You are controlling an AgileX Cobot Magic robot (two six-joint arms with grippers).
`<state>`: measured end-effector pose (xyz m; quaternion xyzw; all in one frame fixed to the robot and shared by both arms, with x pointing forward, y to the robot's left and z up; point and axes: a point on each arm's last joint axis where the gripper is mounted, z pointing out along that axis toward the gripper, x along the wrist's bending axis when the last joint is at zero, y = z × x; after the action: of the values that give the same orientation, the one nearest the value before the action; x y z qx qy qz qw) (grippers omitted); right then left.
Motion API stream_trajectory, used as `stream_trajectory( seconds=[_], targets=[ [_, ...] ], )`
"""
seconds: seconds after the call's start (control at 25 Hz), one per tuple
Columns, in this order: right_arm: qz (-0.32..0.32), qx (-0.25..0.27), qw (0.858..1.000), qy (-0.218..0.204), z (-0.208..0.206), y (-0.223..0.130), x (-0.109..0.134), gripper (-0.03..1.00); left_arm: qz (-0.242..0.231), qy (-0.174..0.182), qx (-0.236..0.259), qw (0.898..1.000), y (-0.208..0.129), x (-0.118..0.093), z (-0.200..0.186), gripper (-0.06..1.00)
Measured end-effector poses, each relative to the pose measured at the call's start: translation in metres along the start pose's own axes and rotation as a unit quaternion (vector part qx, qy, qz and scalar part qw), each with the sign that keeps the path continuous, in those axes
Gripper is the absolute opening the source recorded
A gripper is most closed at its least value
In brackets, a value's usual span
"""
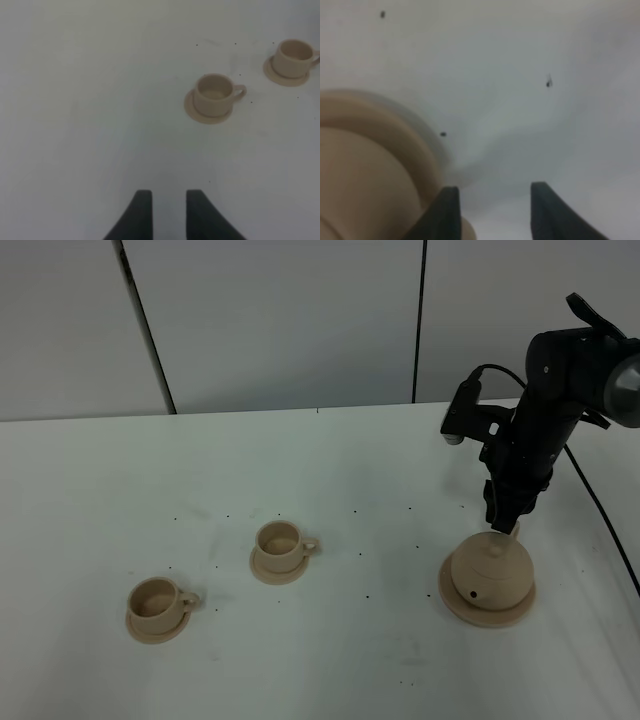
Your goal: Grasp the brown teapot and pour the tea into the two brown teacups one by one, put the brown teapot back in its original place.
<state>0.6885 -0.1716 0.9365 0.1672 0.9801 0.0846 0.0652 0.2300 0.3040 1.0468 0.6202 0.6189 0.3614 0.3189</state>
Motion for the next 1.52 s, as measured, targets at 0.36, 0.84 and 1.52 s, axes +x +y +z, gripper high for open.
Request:
stream_trajectory(
  seconds=[0.36,0.84,1.52],
  targets=[
    [0.02,0.028,0.999,0.006,0.0,-0.005,0.001,0.33,0.0,0.0,0.0,1.0,0.0,0.0,0.0,0.24],
    [0.06,0.064,0.996,0.018,-0.001,-0.011,0.004,0.33,0.0,0.0,0.0,1.0,0.0,0.0,0.0,0.24],
    [0.129,0.117,0.985,0.02,-0.003,-0.02,0.006,0.33,0.0,0.0,0.0,1.0,0.0,0.0,0.0,0.24]
  ],
)
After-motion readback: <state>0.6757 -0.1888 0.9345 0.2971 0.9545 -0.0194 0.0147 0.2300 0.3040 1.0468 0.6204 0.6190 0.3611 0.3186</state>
